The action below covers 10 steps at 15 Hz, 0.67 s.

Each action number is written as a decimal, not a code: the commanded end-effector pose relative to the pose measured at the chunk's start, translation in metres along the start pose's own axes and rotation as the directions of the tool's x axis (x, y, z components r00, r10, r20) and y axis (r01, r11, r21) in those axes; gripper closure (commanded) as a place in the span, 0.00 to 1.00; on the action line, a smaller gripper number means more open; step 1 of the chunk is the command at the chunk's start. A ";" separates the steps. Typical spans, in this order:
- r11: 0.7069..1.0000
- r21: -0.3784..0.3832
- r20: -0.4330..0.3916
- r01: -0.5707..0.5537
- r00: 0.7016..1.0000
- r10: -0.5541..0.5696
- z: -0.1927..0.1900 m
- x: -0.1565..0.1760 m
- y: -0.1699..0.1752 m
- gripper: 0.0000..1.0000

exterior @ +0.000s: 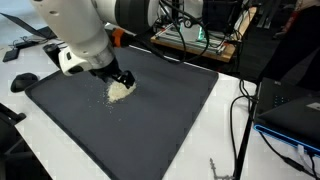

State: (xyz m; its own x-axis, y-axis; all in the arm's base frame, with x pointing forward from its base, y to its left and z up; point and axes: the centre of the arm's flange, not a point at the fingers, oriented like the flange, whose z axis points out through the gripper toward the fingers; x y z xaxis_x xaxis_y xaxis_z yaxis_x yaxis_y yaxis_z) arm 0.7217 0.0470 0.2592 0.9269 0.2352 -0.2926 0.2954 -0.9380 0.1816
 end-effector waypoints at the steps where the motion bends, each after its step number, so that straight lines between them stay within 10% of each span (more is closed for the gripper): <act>1: 0.988 -0.036 -0.041 -0.148 0.988 0.146 0.002 -0.050 -0.011 0.00; 10: 0.947 -0.003 -0.178 -0.321 0.932 0.315 0.000 -0.117 -0.014 0.00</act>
State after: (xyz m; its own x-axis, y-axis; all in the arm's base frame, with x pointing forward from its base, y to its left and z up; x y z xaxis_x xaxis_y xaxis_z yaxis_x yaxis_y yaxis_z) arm 0.6619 0.0378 0.2791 0.9946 -0.0099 -0.1033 0.0160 -0.9688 0.2474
